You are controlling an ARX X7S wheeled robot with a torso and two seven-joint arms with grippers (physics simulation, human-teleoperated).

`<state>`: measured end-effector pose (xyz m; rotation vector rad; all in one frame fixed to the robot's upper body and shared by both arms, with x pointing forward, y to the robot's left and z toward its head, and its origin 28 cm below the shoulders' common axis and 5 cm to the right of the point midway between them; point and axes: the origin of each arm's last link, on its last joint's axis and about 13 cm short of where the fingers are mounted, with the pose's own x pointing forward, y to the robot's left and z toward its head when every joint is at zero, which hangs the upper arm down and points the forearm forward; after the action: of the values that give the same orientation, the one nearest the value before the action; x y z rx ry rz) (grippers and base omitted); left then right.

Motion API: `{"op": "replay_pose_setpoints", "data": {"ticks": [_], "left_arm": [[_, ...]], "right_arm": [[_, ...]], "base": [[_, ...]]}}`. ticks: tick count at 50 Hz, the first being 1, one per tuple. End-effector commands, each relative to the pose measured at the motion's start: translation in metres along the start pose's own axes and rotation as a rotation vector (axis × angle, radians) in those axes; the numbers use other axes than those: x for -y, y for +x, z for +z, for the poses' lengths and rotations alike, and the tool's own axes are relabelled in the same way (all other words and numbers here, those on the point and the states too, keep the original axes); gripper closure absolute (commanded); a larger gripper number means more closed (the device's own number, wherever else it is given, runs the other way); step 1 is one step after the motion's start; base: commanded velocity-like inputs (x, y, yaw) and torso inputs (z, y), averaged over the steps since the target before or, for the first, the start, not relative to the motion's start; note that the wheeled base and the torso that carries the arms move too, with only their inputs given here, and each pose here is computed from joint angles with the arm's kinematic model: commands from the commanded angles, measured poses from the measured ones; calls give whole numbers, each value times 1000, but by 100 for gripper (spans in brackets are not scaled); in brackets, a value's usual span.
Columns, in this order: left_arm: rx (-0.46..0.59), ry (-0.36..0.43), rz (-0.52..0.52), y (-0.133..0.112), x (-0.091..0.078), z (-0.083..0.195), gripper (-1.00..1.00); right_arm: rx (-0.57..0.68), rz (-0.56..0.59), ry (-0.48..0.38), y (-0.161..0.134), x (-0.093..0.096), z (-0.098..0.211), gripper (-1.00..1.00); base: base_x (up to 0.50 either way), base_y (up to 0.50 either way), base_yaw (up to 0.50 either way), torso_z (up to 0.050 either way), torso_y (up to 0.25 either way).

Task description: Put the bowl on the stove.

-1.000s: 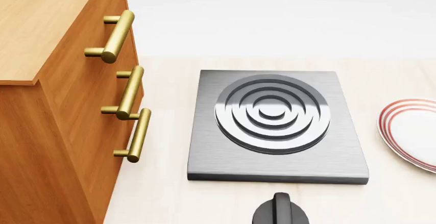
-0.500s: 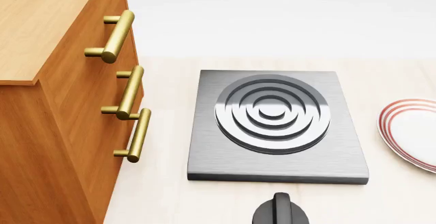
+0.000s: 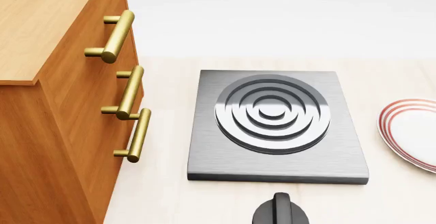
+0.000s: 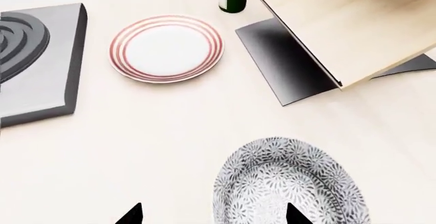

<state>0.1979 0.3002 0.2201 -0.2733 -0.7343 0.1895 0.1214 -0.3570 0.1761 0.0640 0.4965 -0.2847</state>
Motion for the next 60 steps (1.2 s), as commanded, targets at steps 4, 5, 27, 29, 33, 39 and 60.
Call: {"op": "replay_pose_setpoints", "data": {"ticks": [4,5,27,29,33,39,60], "left_arm": [[-3,1,-6,0,1,-1,-100],[-3,1,-6,0,1,-1,-100],[-8,-1,-18,-1,3,-1,-100],[-8,-2,-18,-1,3,-1,-100],[-9,-2,-21,-1,4,-2,-100],[-9,-2,-22,-1,4,-2,-100],[-7,-3,-19,-1,3,-1,-100]], "right_arm": [[-70,-25,-44,22,-8,0,-100],[-70,-24,-42,24,-9,0,-100],[-118,-4,-77,47,-20,7,-100],[-122,1,-75,49,-21,10,-100],[-124,-4,-65,51,-20,12,-100],[-134,-4,-56,56,-22,8,-100],[-172,-33,-19,74,-26,-25,-100]], "base": [[0,0,0,0,0],[0,0,0,0,0],[0,0,0,0,0],[0,0,0,0,0],[0,0,0,0,0],[0,0,0,0,0],[0,0,0,0,0]]}}
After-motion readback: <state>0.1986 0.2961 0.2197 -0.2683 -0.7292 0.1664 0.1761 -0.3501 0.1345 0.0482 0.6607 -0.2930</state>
